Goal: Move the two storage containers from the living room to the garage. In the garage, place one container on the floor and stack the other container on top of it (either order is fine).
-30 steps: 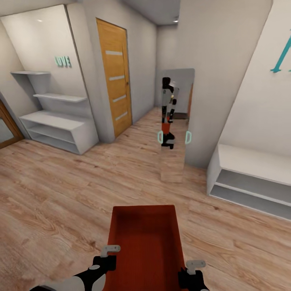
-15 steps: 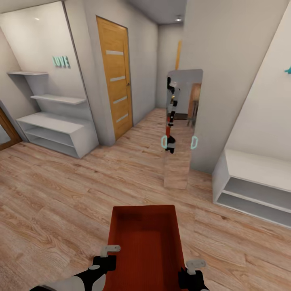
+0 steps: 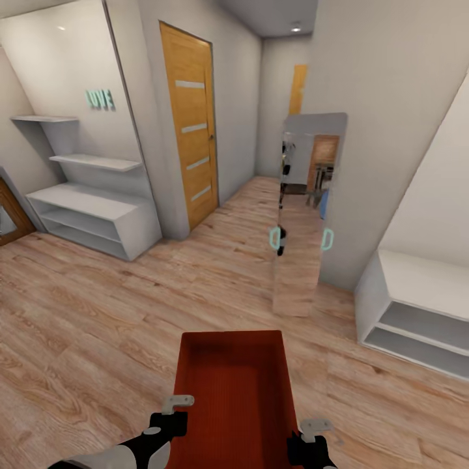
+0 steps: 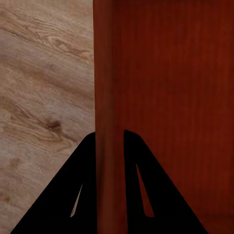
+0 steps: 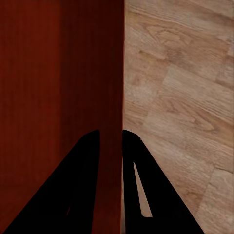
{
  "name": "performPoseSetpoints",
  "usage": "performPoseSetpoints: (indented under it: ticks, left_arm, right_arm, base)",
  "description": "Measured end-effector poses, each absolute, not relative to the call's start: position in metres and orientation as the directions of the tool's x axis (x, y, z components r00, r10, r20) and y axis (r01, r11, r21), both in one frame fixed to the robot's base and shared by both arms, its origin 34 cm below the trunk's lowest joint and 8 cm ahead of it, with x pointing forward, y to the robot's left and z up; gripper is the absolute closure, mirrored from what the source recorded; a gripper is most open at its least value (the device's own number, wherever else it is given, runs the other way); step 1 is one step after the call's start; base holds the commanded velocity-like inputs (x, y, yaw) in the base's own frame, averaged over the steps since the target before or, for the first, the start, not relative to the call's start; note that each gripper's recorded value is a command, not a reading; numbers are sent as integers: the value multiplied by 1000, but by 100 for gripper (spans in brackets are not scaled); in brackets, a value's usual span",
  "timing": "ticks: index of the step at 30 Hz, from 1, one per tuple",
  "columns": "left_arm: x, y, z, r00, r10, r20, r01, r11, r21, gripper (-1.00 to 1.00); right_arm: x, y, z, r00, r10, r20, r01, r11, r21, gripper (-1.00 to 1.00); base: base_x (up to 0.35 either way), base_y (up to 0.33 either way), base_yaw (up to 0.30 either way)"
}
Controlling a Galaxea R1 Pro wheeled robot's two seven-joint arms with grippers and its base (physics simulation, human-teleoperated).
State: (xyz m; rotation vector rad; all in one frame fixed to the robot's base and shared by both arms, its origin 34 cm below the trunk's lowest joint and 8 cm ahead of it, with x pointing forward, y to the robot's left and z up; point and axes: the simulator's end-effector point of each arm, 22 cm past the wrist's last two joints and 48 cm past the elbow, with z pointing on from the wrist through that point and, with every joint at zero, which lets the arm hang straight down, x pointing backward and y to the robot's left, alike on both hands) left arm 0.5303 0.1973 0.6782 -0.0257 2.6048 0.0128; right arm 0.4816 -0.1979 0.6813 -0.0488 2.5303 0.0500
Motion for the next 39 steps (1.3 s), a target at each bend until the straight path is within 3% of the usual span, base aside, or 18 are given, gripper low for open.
performPoseSetpoints:
  ticks: [11,22,39]
  left_arm:
    - [530,197,678,-859,-16,-511,-21,1000,4,100]
    - [530,197,678,-859,-16,-511,-21,1000,4,100]
    - [531,201,678,-860,-15,-511,-18,1000,2,100]
  right_arm:
    - [481,-198,681,-819,-23,-573,-46,999,25,100]
    - [481,-198,681,-819,-24,-574,-46,999,25,100]
    - [481,-194,681,-819,-23,-573,-44,999,23,100]
  base:
    - [317,139,27]
    - [316,155,173]
    - [315,82,7]
